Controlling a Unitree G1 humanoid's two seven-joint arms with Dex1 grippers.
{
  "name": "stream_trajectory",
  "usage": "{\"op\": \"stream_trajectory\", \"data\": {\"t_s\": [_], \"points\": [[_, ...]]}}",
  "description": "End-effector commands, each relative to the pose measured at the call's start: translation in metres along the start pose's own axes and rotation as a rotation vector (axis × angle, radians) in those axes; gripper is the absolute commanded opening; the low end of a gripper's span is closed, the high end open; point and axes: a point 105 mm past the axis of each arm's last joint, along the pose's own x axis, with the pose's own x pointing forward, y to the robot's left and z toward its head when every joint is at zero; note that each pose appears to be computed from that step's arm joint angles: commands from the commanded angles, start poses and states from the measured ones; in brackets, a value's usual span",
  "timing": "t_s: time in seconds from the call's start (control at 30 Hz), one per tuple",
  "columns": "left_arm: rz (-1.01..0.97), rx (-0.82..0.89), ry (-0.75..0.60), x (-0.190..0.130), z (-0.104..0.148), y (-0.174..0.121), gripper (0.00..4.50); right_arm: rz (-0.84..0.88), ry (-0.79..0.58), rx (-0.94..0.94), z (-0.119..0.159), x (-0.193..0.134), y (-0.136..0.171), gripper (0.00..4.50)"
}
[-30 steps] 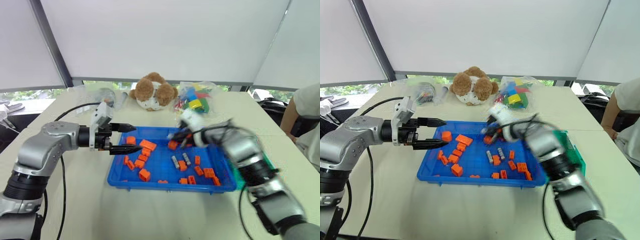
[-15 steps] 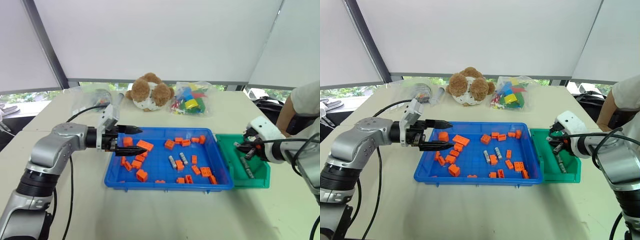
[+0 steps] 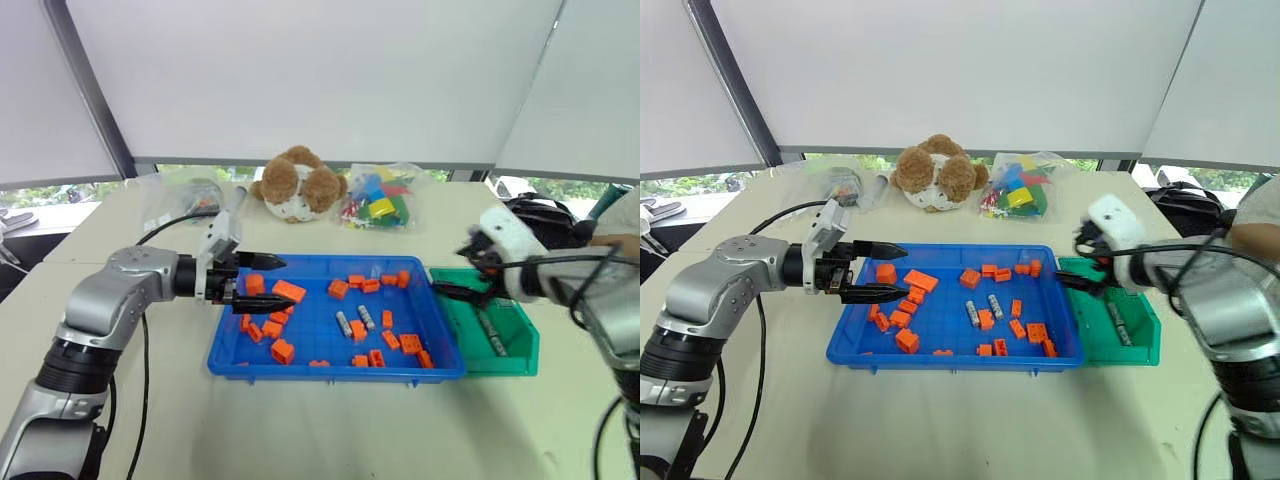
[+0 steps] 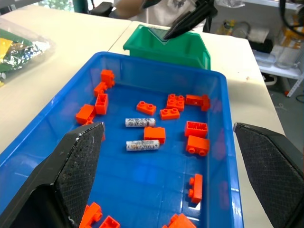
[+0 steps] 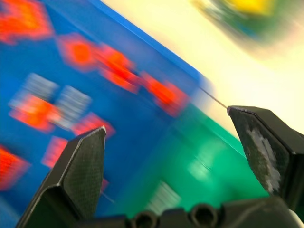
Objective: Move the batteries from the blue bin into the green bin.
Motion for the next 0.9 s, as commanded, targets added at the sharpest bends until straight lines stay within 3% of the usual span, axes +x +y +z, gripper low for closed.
{"op": "stream_trajectory", "data": {"t_s": [0.03, 0.4, 0.77, 0.87, 0.9], "points": [[0.018, 0.053, -0.004, -0.004, 0.010, 0.000, 4.50, 0.080, 0.000, 0.008, 0.005, 0.027, 0.027, 4.45], [0.058, 0.069, -0.007, -0.008, 0.012, -0.001, 4.50, 0.131, 0.048, 0.082, 0.000, 0.083, 0.066, 4.45], [0.065, 0.067, -0.019, -0.007, 0.012, -0.002, 4.50, 0.119, 0.115, 0.118, -0.014, 0.106, 0.068, 4.45], [0.066, 0.068, -0.019, -0.007, 0.011, -0.003, 4.50, 0.136, 0.118, 0.122, -0.015, 0.109, 0.071, 3.68], [0.067, 0.068, -0.019, -0.007, 0.012, -0.003, 4.50, 0.141, 0.118, 0.122, -0.014, 0.109, 0.072, 3.23]]}}
